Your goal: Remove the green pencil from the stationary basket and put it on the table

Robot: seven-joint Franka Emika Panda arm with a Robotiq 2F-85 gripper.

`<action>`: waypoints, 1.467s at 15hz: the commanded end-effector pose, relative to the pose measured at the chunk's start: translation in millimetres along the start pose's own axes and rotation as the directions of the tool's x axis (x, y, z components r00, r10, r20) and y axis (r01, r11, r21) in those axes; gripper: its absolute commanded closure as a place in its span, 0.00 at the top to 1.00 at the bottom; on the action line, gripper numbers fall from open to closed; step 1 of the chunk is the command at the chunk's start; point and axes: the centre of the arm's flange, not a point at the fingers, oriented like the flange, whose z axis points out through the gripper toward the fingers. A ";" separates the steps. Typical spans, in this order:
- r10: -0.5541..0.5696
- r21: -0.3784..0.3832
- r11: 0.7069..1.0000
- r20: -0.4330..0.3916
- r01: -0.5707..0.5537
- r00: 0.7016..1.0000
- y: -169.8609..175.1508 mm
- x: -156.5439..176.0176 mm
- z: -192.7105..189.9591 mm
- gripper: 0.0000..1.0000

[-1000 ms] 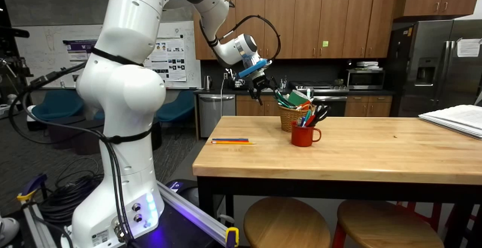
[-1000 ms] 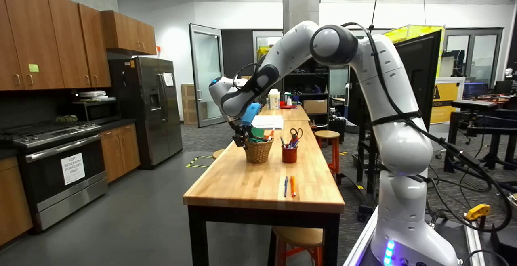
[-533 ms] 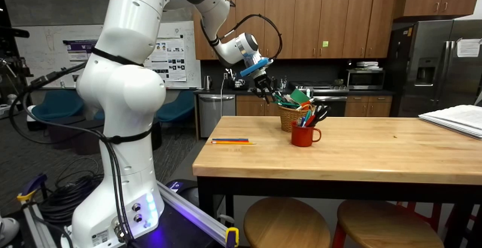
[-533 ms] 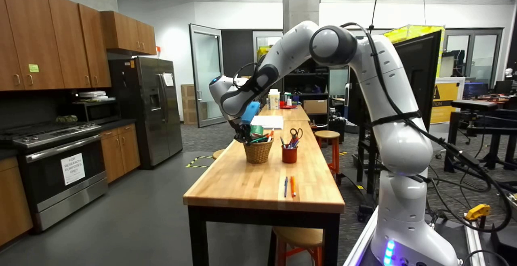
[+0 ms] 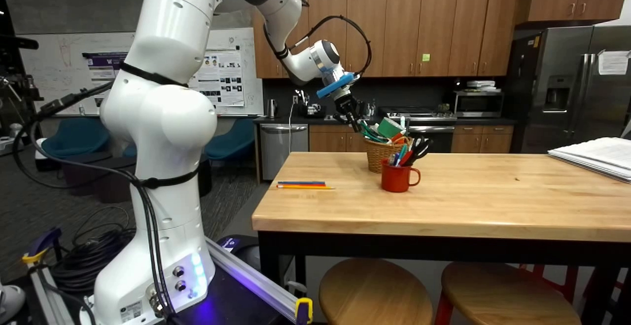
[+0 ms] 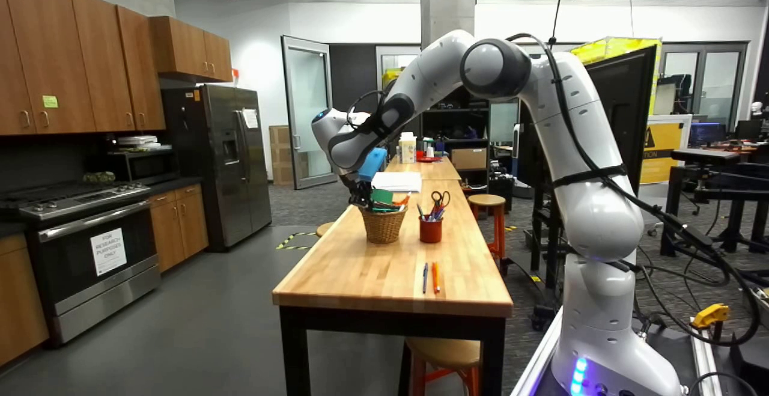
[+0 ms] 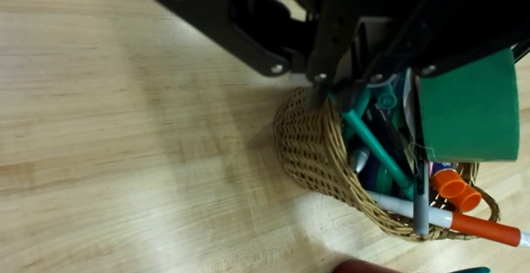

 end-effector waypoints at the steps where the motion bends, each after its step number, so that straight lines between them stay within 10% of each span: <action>1: -0.005 -0.005 1.000 -0.010 0.005 1.000 5.0 -1.3 -4.8 0.03; 22: 0.155 -0.029 0.986 -0.158 -0.162 0.975 -40.0 -87.1 -134.2 0.02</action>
